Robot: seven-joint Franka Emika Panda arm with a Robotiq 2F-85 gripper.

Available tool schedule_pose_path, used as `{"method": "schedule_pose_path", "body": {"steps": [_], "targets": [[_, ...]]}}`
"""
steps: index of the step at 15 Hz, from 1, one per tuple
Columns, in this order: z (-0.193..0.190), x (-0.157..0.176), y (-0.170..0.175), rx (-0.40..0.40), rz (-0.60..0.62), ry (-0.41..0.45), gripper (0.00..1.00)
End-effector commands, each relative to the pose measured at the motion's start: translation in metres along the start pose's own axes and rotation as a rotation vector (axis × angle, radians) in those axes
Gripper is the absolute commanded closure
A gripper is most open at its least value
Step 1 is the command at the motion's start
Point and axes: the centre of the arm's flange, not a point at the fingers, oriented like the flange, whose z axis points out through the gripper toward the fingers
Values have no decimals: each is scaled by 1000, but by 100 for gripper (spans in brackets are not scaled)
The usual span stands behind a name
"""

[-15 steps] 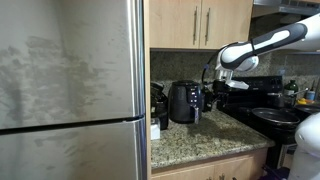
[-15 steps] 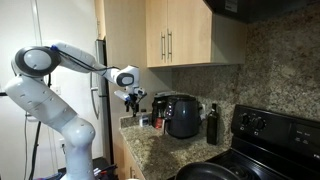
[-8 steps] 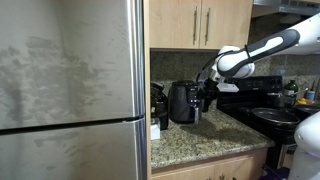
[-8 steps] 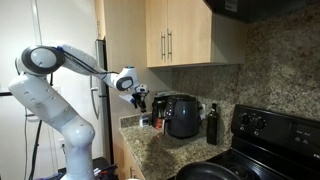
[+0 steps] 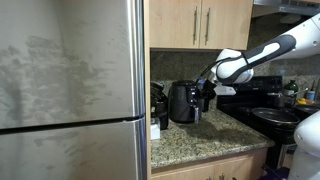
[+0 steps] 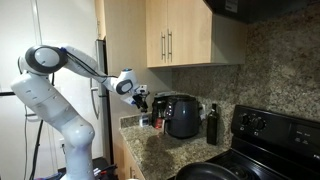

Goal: Turn off the air fryer

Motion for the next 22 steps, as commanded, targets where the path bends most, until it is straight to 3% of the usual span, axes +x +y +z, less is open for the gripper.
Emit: {"method": "schedule_pose_path", "body": {"steps": [1, 4, 5, 6, 10, 13, 17, 18, 21, 22], "targets": [[20, 12, 6, -14, 73, 77, 0], [31, 24, 13, -17, 183, 229, 0], [34, 25, 14, -20, 219, 237, 0], [14, 21, 12, 1, 171, 206, 0], [16, 22, 12, 3, 176, 210, 0], [47, 26, 28, -93, 212, 128, 0], [69, 26, 40, -82, 289, 148, 0], [52, 18, 42, -86, 267, 141, 0], [61, 19, 42, -82, 281, 135, 0], [62, 20, 43, -93, 277, 170, 0]]}}
